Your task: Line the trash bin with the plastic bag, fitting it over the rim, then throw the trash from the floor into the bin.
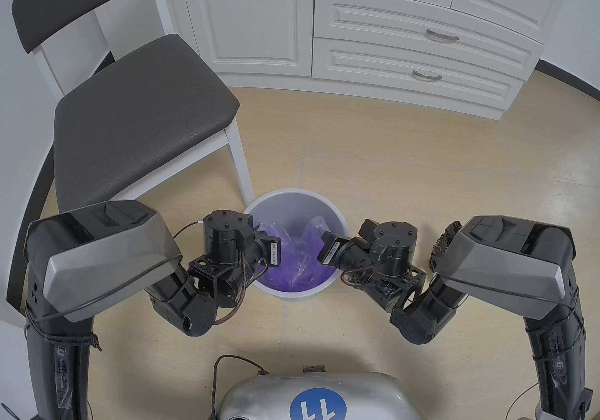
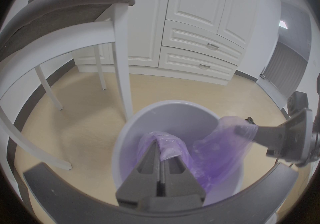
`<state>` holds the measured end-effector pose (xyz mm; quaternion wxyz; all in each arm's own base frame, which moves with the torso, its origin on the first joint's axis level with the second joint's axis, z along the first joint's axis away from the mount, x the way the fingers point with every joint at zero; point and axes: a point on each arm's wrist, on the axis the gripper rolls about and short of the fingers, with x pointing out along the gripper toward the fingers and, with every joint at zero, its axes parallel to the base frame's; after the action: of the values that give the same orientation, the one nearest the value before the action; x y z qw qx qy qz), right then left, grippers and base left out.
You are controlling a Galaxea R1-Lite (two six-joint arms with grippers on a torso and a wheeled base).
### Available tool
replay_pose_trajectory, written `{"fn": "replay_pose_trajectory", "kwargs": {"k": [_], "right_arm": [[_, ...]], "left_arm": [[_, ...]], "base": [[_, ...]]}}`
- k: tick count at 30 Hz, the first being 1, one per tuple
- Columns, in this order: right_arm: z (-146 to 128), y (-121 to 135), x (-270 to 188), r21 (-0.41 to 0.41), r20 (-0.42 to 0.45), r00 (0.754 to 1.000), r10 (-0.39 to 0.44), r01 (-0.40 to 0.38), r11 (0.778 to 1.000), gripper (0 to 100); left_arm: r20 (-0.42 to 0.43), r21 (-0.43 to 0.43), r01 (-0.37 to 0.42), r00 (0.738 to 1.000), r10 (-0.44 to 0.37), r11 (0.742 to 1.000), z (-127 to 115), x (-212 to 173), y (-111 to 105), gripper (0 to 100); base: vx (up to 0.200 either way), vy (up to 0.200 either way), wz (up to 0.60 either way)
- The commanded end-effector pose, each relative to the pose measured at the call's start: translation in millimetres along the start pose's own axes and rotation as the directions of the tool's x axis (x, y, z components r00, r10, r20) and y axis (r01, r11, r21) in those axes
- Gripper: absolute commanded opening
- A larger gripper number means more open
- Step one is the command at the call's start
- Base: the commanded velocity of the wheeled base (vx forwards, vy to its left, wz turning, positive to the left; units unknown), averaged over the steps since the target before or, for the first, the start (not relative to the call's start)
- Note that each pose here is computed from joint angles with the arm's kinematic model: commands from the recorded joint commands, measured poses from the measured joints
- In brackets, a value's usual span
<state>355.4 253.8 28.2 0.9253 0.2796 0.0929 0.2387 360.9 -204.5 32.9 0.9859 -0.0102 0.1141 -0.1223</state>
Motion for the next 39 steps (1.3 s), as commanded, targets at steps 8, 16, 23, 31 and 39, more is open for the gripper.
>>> {"fn": "replay_pose_trajectory", "kwargs": {"k": [8,16,23,31,39], "right_arm": [[36.3,-28.6,-11.4,-0.14,0.04,0.998,-0.056,0.061,0.988,0],[37.8,-68.2,-22.9,-0.382,0.026,0.987,-0.161,0.158,0.91,0],[26.9,-97.9,-26.2,-0.49,-0.002,0.974,-0.226,0.196,0.849,0],[27.6,-113.7,-32.1,-0.537,-0.014,0.964,-0.265,0.216,0.815,0],[31.6,-126.6,-38.6,-0.583,-0.024,0.957,-0.29,0.222,0.782,0]], "left_arm": [[0.048,0.057,-0.12,0.992,0.117,0.991,26.9,-6.6,53.6,0],[0.031,0.199,-0.198,0.98,0.196,0.96,19.4,-10.3,87.2,0],[0.001,0.245,-0.193,0.98,0.198,0.95,9.8,-10.4,100.9,0],[-0.019,0.267,-0.172,0.983,0.184,0.948,4.9,-11.4,109.4,0],[-0.016,0.273,-0.191,0.979,0.203,0.943,5.3,-9.8,117.7,0]], "base": [[0.0,0.0,0.0],[0.0,0.0,0.0],[0.0,0.0,0.0],[0.0,0.0,0.0],[0.0,0.0,0.0]]}}
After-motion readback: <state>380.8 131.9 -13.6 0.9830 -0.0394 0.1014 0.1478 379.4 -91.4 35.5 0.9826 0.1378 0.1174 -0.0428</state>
